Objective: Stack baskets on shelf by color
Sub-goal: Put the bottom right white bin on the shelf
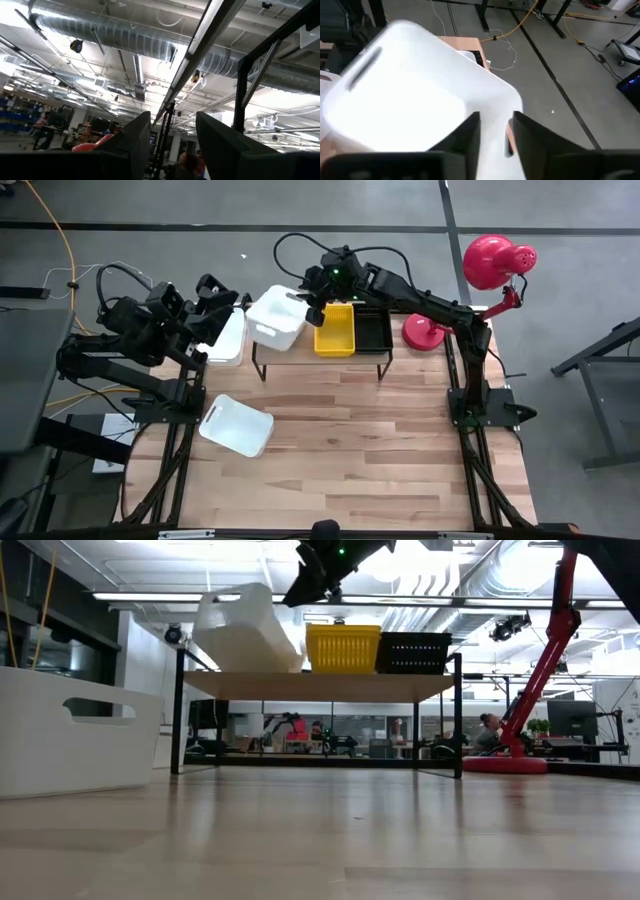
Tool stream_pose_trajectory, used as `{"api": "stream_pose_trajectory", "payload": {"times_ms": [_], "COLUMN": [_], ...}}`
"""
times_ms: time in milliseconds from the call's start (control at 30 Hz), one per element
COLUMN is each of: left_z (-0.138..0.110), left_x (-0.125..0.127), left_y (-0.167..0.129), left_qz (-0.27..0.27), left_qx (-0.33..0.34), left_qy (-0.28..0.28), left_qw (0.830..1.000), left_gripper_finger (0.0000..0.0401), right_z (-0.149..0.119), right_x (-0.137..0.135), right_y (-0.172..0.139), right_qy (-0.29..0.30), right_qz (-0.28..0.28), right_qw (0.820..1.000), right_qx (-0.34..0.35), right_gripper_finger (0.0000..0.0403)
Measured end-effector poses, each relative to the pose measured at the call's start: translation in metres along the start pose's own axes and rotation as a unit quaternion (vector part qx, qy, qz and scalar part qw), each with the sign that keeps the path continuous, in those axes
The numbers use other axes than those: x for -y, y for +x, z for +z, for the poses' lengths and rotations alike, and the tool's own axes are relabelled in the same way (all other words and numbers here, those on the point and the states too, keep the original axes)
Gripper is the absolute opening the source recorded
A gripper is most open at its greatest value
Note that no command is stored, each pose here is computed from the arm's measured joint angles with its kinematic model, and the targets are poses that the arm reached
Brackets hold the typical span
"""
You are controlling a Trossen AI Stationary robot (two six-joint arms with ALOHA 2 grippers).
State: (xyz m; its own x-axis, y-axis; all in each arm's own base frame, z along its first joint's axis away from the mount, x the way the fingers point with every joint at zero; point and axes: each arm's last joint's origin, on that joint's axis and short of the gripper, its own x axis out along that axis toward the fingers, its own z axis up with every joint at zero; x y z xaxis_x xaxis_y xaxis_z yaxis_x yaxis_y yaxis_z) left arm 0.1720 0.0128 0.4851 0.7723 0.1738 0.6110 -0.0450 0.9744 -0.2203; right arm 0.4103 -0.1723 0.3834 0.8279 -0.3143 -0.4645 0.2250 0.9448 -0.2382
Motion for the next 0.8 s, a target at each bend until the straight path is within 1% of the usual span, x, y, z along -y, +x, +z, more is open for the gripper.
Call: {"api": "stream_pose_trajectory", "payload": {"times_ms": [100,200,333,433,533,600,733,800], "left_z": [0.000,0.000,-0.003,-0.006,-0.012,-0.018,-0.034,-0.046], "left_x": [0.000,0.000,-0.001,-0.002,-0.006,-0.011,-0.029,-0.043], "left_y": [0.000,0.000,0.000,0.000,-0.001,-0.002,-0.004,-0.003], "left_qz": [0.005,0.006,0.010,0.028,0.066,0.107,0.188,0.207], "left_qx": [0.001,0.001,-0.013,-0.026,-0.055,-0.084,-0.152,-0.194], "left_qy": [0.003,0.003,0.030,0.039,0.052,0.069,0.081,0.070], "left_qw": [1.000,1.000,0.999,0.998,0.995,0.988,0.967,0.956], "left_gripper_finger": [0.0145,0.0145,0.0145,0.0145,0.0145,0.0145,0.0145,0.0145], "right_z": [0.001,0.002,0.009,0.014,0.018,0.020,0.020,0.019], "right_x": [0.000,0.000,0.001,0.001,0.000,-0.001,-0.005,-0.009], "right_y": [0.000,-0.004,-0.018,-0.031,-0.054,-0.073,-0.109,-0.124], "right_qy": [-0.001,-0.002,-0.004,-0.004,0.001,0.010,0.030,0.037], "right_qz": [0.005,0.007,0.022,0.034,0.051,0.063,0.092,0.100], "right_qw": [1.000,1.000,1.000,0.999,0.999,0.998,0.995,0.994], "right_qx": [0.004,0.007,0.011,0.013,0.010,0.002,-0.021,-0.036], "right_gripper_finger": [0.0135,0.0162,0.0174,0.0172,0.0172,0.0172,0.0172,0.0172]}}
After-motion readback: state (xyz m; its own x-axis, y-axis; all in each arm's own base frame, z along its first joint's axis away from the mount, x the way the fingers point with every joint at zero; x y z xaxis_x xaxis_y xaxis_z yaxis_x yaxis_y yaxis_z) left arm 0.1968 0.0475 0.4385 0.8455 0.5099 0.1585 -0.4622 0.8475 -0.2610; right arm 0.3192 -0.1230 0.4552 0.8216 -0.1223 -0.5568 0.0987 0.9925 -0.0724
